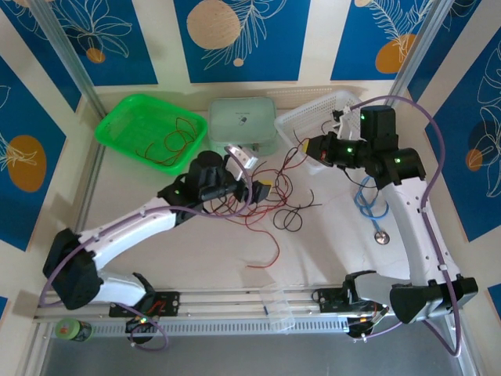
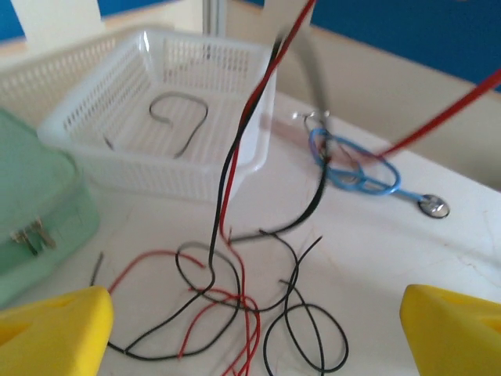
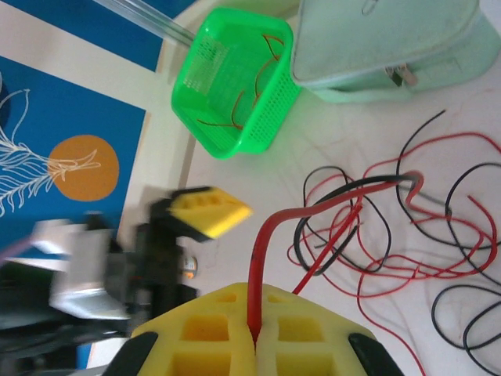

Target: Untangle the cables

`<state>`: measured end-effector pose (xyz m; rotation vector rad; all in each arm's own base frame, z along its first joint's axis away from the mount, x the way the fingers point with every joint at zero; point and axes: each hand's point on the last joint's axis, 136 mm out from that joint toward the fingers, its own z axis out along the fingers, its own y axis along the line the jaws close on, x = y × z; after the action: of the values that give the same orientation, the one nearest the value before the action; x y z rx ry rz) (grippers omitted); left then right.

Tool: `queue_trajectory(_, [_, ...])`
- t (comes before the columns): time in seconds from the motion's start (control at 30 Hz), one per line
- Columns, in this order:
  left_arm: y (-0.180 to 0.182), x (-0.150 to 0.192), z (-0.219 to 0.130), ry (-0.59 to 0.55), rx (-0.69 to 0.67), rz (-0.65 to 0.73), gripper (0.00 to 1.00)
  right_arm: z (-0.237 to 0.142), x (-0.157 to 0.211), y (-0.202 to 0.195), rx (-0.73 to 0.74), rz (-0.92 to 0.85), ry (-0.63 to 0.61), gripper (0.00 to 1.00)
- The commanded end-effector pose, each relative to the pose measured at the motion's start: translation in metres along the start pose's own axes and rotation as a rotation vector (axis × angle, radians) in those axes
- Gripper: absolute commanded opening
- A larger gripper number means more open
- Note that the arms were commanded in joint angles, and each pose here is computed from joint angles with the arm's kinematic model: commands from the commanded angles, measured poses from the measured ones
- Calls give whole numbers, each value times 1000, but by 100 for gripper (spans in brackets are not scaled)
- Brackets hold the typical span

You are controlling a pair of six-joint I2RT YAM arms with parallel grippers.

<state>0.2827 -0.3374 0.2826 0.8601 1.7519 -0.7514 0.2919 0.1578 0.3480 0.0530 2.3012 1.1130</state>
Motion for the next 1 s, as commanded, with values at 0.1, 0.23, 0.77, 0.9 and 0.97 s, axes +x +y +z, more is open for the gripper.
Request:
queue_trajectory(0.1, [-2, 1, 1, 108, 21, 93, 94, -4, 6, 11, -55, -34, 8, 0])
queue_trajectory(0.23, [-12, -24, 19, 103, 112, 53, 87, -7, 9, 13, -61, -37, 10, 0])
queue_trajectory(0.77, [-22, -46, 31, 223, 339, -100, 71, 4, 22, 13, -65, -59, 48, 0])
queue_trajectory(0.9, [-19, -39, 41, 246, 339, -110, 69, 3, 21, 15, -68, -64, 47, 0])
queue_trajectory(0.97, [-20, -37, 46, 252, 351, -119, 67, 3, 22, 16, -70, -67, 48, 0])
